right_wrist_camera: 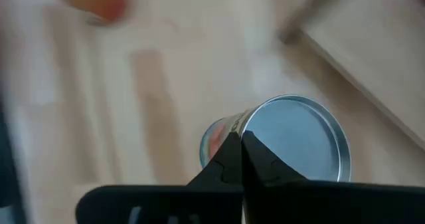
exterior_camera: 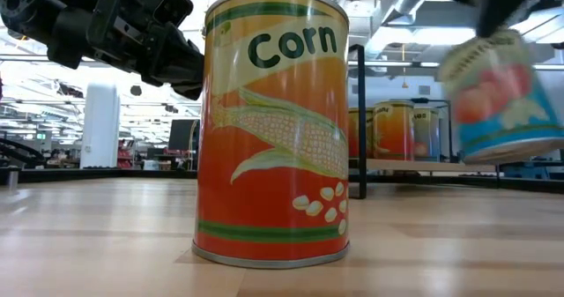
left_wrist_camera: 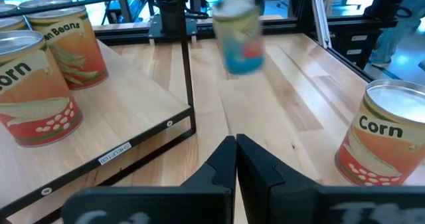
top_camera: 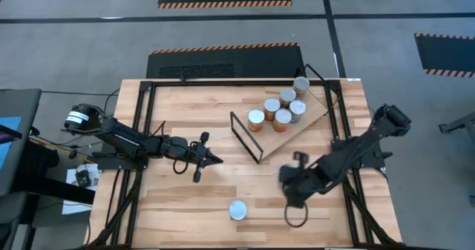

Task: Pick and place cans onto a shelf
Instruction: Put the canned tomatoes on the shelf aligned with the other canned tomatoes

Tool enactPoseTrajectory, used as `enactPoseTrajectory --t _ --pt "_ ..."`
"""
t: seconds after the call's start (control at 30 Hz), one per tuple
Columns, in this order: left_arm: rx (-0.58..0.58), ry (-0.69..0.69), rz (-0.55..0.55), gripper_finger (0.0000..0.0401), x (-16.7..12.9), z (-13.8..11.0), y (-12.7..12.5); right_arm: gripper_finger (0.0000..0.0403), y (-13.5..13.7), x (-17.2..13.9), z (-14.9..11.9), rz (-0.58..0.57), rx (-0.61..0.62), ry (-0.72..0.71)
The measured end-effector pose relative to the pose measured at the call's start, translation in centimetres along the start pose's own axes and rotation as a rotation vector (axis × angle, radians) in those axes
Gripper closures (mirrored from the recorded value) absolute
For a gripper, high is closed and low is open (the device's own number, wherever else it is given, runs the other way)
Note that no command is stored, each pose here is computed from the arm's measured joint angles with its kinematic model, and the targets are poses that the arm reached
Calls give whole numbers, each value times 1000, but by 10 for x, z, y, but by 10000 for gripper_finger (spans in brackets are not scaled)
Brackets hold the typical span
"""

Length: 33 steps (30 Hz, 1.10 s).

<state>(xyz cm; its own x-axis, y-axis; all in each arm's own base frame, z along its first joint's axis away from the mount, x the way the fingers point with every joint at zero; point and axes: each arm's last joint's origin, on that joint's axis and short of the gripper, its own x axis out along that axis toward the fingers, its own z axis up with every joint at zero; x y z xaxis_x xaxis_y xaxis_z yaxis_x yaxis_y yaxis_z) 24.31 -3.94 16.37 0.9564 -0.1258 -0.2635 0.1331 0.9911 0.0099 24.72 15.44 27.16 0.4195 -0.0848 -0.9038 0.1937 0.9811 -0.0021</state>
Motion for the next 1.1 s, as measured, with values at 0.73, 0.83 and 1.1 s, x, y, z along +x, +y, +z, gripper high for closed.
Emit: enactPoseTrajectory --t 0.73,0.83,1.1 --pt "1 0 2 401 0 0 0 400 -175 -37 -57 -584 392 -5" --pt "1 -2 2 401 0 0 0 400 -192 -36 -50 -598 381 -7" --pt "-3 0 2 401 0 0 0 400 -237 -34 -36 -610 345 -7"
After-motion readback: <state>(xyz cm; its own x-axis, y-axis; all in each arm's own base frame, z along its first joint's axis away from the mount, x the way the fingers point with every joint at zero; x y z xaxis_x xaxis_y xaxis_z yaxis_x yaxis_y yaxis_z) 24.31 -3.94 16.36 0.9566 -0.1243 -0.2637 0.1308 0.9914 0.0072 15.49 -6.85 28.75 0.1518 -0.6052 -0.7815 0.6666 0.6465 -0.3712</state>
